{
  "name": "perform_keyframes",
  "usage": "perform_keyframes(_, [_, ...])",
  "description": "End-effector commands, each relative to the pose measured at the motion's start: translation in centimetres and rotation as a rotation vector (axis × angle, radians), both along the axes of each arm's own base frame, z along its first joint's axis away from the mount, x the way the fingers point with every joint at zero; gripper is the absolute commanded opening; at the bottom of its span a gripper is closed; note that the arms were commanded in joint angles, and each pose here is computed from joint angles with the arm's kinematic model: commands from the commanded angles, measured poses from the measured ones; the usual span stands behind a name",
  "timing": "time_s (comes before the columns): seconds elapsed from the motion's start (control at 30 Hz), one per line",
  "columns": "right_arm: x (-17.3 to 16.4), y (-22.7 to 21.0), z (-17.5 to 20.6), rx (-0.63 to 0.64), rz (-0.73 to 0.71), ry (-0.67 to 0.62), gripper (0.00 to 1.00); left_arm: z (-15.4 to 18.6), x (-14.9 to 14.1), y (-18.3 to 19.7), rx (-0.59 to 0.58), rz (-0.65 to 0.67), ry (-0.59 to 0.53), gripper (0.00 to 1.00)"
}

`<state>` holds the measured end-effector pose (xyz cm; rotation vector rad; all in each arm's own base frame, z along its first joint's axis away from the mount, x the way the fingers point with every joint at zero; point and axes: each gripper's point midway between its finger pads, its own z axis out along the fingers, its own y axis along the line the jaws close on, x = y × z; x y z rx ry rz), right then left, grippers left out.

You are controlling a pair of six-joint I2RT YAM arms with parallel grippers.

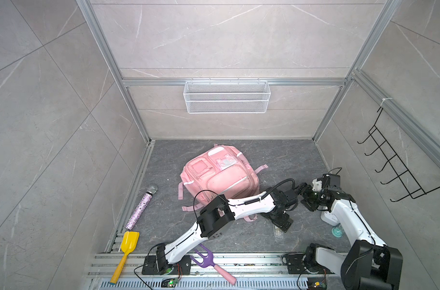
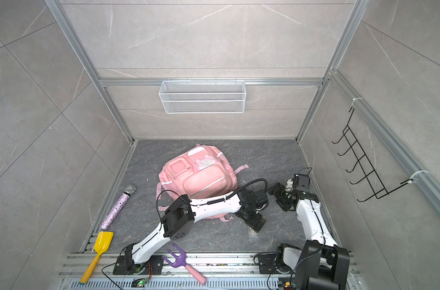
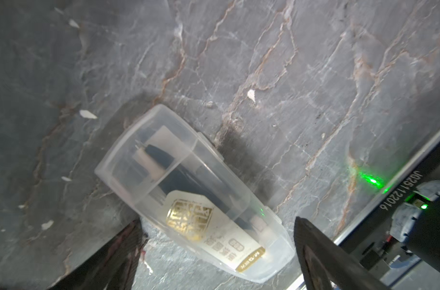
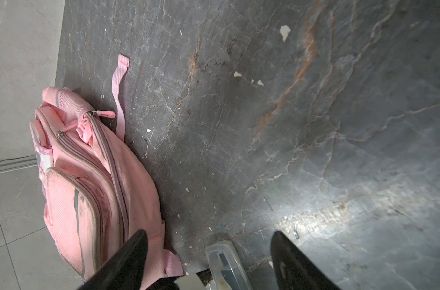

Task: Pack books, pencil case, and school supplies into a backpack
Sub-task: Rotate the loose stationery at the center of the table.

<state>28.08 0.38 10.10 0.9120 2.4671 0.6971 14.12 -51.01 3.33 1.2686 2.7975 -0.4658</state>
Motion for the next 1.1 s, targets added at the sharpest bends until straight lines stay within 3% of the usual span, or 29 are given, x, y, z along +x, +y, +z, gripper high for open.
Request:
perform_keyframes(0.0, [0.1,0.0,0.3,0.013,-0.001,-0.015,0.79,-1.4,-0.1,1.8,0.110,-0.026,-0.038,0.96])
perform_keyframes(0.23, [0.4,0.2,0.5,0.032,-0.008,-0.022,0.79,-2.0,1.9,4.3,0.235,-0.014,-0.150,0.86])
perform_keyframes(0.37, [0.3,0.2,0.4,0.035,-0.003,-0.023,0.79,-1.8,2.7,5.1,0.241,0.006,-0.168,0.84])
perform_keyframes(0.67, [-1.3,-0.1,-1.2,-0.008,-0.005,0.034,0.79,-1.6,2.7,4.1,0.084,0.053,-0.064,0.69])
perform_keyframes(1.07, [-1.1,0.0,-1.5,0.000,-0.006,0.036,0.78,0.1,1.8,2.8,-0.016,-0.066,-0.064,0.68])
